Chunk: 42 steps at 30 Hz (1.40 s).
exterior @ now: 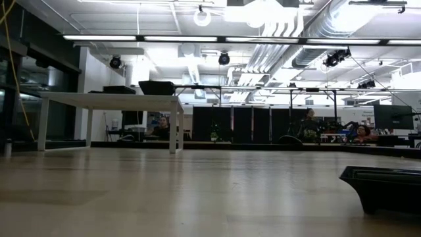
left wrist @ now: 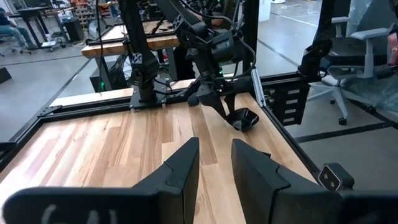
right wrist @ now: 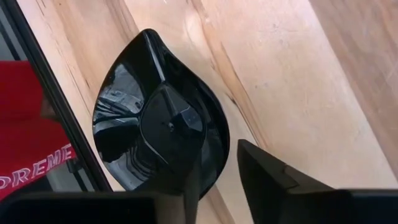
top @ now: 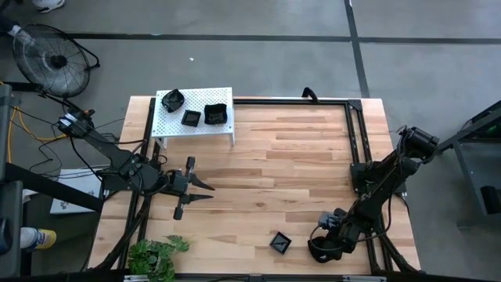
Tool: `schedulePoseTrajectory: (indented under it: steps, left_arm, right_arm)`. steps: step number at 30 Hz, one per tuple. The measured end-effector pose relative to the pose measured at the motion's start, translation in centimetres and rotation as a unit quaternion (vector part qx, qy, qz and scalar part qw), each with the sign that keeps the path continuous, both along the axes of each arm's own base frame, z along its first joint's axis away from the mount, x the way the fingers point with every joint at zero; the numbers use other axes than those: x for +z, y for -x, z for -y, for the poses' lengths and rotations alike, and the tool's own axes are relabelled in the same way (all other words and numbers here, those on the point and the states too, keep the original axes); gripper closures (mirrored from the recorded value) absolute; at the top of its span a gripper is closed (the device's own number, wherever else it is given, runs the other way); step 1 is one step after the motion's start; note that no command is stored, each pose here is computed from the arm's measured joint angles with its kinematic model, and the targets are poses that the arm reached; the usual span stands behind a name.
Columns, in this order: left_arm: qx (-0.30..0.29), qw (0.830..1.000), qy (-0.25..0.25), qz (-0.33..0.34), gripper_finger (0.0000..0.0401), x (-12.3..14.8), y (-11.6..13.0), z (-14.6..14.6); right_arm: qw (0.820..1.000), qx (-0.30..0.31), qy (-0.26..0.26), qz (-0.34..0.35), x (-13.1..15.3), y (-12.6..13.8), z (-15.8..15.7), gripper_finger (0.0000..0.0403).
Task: Pick & Place Mini shaped plates
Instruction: Stack the black leaf shaped plate on top of the black leaf shaped plate on the shelf
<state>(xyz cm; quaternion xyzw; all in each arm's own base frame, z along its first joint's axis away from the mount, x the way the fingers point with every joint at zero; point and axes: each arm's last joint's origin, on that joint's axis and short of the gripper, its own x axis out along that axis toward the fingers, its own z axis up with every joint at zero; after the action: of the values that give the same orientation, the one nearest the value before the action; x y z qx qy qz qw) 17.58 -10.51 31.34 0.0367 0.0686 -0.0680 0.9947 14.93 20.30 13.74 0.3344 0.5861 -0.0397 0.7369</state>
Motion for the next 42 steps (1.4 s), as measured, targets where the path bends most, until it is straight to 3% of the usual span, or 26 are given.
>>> schedulePoseTrajectory:
  steps: [11,24,34,42]
  left_arm:
    - [0.003,1.000,-0.001,-0.001,0.0309,0.0,0.0,0.0]
    - [0.070,0.997,-0.010,-0.011,0.0309,-0.4,0.0,-0.4]
    - [0.073,0.997,-0.011,-0.010,0.0309,-0.3,0.0,-0.5]
    - [0.075,0.997,-0.003,-0.003,0.0309,-0.2,0.0,-0.4]
  right_arm:
    - [1.000,0.000,-0.013,0.003,0.1,-0.1,-0.2,0.0396]
    - [0.999,-0.002,-0.027,0.023,0.8,-0.2,-0.2,0.0401]
    - [0.992,-0.038,0.002,0.118,4.6,-0.4,2.6,0.0402]
    - [0.973,-0.074,0.040,0.213,7.7,-1.8,6.5,0.0402]
